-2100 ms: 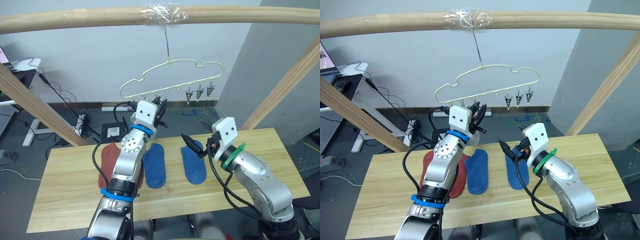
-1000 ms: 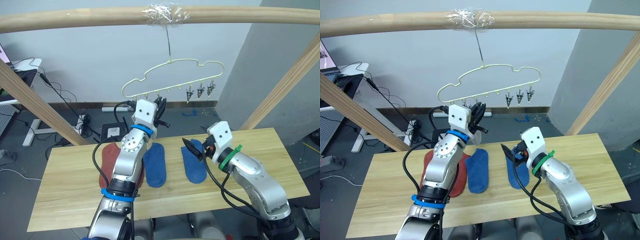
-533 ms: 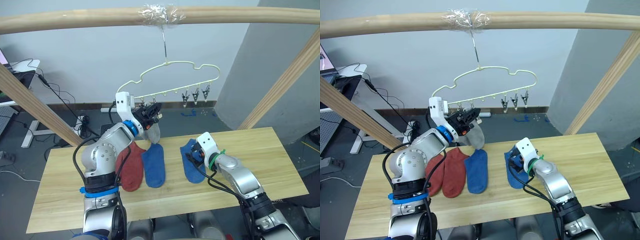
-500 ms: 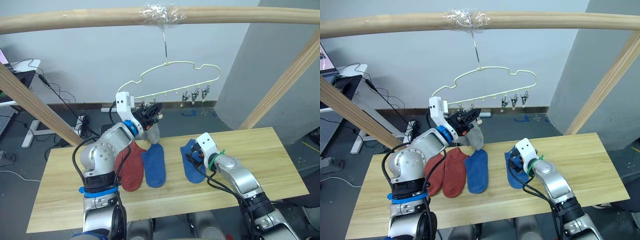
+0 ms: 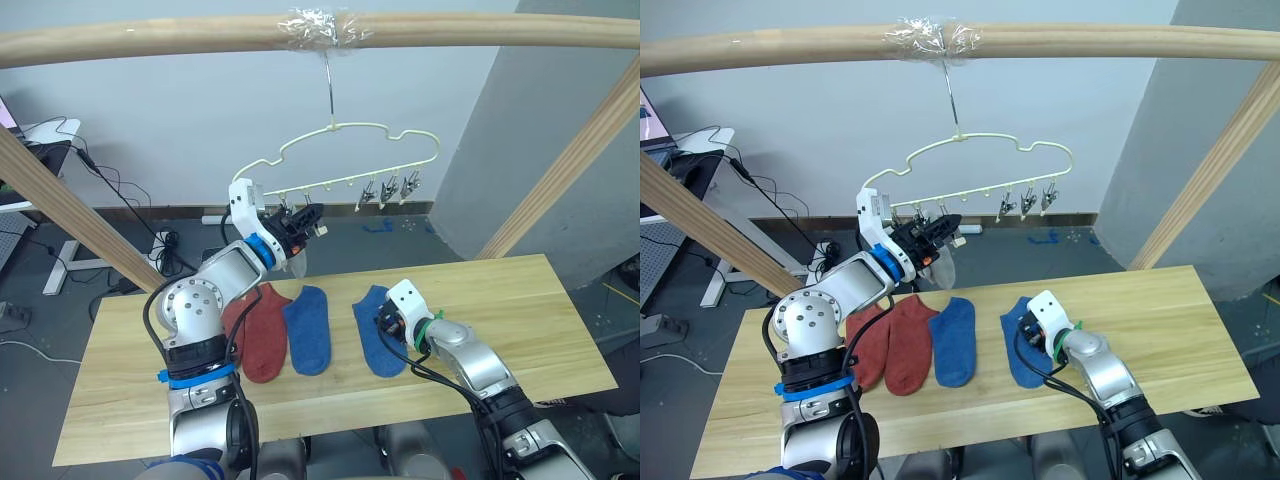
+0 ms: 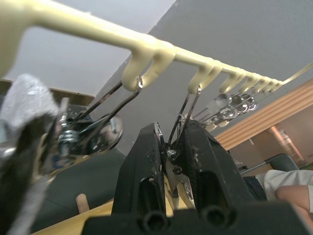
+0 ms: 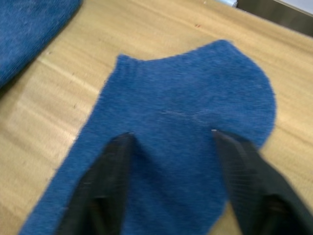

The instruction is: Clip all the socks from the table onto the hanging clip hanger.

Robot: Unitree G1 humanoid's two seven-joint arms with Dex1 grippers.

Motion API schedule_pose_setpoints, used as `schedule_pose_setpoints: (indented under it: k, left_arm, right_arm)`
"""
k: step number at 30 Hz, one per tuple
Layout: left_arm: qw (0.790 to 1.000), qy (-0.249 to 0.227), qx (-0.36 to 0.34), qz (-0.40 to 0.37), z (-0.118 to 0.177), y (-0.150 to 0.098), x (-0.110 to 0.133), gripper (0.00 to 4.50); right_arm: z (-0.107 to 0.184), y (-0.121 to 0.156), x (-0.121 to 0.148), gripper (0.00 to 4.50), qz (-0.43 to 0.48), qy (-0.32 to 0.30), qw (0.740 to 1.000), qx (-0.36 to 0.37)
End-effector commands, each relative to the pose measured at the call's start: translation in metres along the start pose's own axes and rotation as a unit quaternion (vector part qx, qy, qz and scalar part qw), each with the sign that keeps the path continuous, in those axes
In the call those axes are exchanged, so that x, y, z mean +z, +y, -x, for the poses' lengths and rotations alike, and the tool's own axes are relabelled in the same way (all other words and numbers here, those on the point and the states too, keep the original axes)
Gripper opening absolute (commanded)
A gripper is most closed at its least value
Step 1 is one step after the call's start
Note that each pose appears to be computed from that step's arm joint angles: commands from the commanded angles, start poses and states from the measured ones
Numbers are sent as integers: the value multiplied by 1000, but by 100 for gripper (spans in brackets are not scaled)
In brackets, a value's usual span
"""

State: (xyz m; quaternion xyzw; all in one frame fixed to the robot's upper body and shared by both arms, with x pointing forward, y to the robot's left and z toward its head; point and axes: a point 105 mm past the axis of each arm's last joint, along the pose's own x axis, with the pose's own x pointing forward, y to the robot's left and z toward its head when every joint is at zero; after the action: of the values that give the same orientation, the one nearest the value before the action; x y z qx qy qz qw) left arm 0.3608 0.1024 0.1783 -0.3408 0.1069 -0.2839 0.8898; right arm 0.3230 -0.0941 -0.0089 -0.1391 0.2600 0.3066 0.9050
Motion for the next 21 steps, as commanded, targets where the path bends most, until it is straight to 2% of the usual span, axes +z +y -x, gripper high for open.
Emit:
schedule_pose_setpoints:
  k: [1, 3, 4, 10, 16, 21]
  left_arm:
    - [1000, -4, -5, -5, 2, -3, 3, 30]
    - [1000, -5, -7, 4, 2, -3, 3, 30]
    - [1000, -3, -8, 4, 2, -3, 3, 30]
    - [1000, -1, -15, 21, 1, -3, 2, 30]
    - [995, 32, -11, 94, 3, 0, -7, 30]
    - [986, 25, -18, 165, 3, 0, -1, 30]
  right_arm:
    - [4, -1, 1, 77, 11, -10, 1000, -2]
    - [6, -2, 2, 6, 18, -16, 1000, -4]
    - [8, -2, 3, 2, 22, -18, 1000, -4]
    - [14, -1, 9, 2, 49, -42, 998, -1]
    - [48, 15, 64, 2, 38, -163, 985, 39]
    - [80, 28, 99, 2, 59, -229, 970, 49]
